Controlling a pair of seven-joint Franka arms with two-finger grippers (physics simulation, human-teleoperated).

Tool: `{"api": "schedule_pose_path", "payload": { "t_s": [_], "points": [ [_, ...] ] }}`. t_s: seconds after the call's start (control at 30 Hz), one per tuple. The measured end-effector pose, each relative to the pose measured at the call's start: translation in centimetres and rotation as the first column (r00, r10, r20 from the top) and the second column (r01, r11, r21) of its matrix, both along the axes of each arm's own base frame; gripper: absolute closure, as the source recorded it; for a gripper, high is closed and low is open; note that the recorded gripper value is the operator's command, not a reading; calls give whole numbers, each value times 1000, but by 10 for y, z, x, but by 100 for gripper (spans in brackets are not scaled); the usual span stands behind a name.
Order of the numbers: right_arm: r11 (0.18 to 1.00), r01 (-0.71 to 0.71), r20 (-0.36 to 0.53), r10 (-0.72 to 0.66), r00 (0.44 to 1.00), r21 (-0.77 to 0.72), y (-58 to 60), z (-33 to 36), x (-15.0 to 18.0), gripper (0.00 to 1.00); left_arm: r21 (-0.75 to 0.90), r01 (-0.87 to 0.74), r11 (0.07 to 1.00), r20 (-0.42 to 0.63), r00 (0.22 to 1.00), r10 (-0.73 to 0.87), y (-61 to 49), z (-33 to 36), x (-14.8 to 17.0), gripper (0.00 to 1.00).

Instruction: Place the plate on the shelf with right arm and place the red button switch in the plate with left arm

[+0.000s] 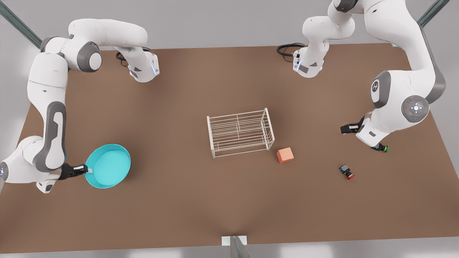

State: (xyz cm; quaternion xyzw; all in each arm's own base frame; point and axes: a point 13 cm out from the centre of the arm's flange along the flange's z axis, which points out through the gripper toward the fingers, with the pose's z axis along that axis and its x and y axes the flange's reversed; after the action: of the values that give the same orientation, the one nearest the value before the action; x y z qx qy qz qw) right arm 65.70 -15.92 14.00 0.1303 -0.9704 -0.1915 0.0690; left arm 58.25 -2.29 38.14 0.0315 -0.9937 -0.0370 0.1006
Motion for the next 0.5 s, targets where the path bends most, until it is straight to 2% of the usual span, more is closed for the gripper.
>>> {"api": "schedule_pose_path", "payload": {
  "t_s": [0.27,0.5],
  "points": [
    [979,-179,52,175,983,97,143,67,19,80,9,-56,998,12,998,56,-4,1,3,0],
    [942,-320,22,319,947,101,279,112,-4,79,14,-93,996,15,996,93,-3,1,3,0]
  ]
}}
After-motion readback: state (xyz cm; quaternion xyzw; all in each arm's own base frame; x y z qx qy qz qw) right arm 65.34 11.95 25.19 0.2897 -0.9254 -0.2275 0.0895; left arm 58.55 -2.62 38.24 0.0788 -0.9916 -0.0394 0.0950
